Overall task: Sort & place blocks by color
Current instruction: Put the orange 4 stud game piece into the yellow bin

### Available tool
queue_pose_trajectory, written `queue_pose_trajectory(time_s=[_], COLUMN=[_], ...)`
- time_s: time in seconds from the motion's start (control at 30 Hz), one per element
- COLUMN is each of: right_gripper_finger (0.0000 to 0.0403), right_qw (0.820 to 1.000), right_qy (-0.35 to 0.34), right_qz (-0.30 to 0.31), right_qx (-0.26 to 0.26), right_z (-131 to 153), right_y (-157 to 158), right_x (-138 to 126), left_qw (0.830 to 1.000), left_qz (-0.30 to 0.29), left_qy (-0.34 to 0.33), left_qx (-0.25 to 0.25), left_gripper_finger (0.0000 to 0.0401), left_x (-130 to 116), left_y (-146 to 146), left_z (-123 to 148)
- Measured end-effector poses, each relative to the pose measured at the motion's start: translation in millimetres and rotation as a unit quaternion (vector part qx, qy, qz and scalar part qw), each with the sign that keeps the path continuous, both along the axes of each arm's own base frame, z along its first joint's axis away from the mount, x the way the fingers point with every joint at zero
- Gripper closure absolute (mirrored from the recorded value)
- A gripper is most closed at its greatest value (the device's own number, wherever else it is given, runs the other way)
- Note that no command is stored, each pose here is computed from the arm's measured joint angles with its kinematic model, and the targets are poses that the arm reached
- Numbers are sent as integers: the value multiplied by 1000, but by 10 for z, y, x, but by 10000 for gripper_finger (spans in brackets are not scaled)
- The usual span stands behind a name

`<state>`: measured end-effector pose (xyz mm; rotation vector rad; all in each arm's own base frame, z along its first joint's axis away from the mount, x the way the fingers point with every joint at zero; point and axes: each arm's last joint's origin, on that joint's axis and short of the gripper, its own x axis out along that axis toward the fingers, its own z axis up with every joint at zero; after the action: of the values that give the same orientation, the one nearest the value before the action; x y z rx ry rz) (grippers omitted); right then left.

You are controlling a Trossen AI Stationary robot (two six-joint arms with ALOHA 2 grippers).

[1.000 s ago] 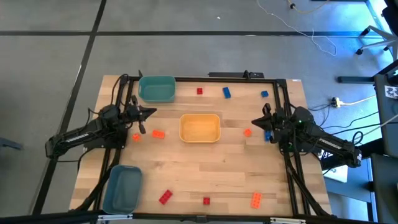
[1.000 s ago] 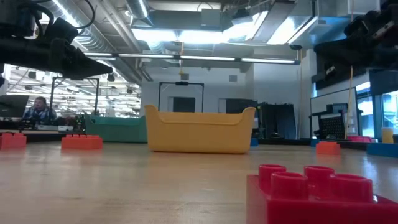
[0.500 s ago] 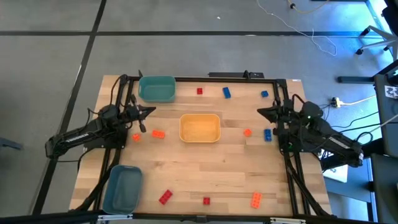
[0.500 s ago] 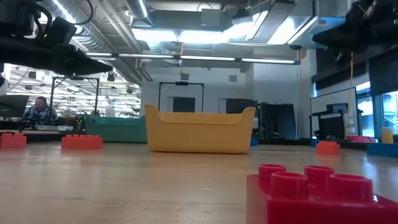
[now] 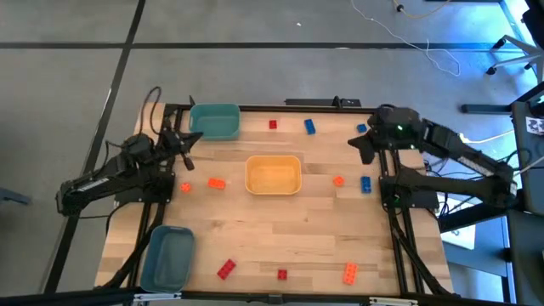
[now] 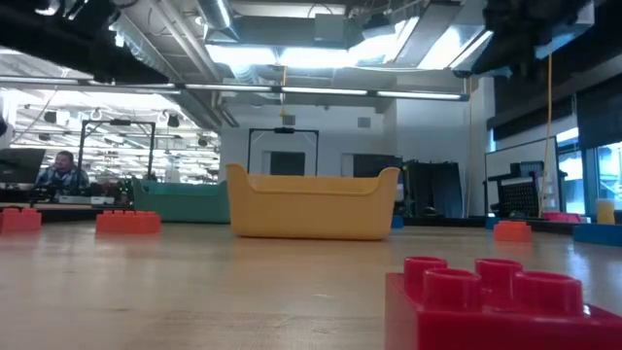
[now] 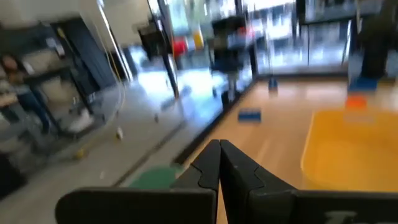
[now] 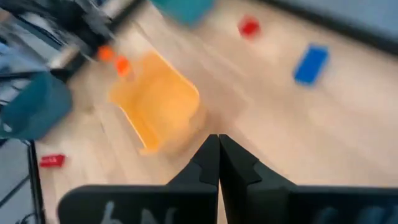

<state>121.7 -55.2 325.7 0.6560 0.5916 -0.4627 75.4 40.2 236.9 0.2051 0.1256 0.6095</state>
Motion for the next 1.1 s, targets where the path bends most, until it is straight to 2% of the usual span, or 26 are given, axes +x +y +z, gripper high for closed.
queue_pose_trajectory(time_s=[0.13,0.27,0.4,0.47,0.63,0.77,0.9,1.1], right_gripper_finger=[403,403,395,385,352,325,303,298], right_qw=[991,968,940,930,923,912,909,900], right_qy=[101,195,268,294,307,323,340,366], right_qz=[-27,-37,-32,-32,0,-22,16,56], right_qx=[82,155,206,217,232,253,240,231], right_z=[154,252,238,204,124,43,-31,-173], right_y=[-37,-46,-62,-76,-155,-259,-343,-434], right_x=[79,120,174,202,319,401,470,626], left_qw=[1000,999,999,999,999,999,999,999], left_qz=[2,1,11,6,3,2,-2,-6], left_qy=[10,35,48,46,46,46,45,45], left_qx=[-2,25,19,19,19,19,18,18], left_gripper_finger=[401,401,401,401,401,401,401,401], left_x=[17,42,49,49,50,51,52,54], left_y=[9,21,31,28,26,26,24,22], left_z=[187,264,238,240,240,241,241,241])
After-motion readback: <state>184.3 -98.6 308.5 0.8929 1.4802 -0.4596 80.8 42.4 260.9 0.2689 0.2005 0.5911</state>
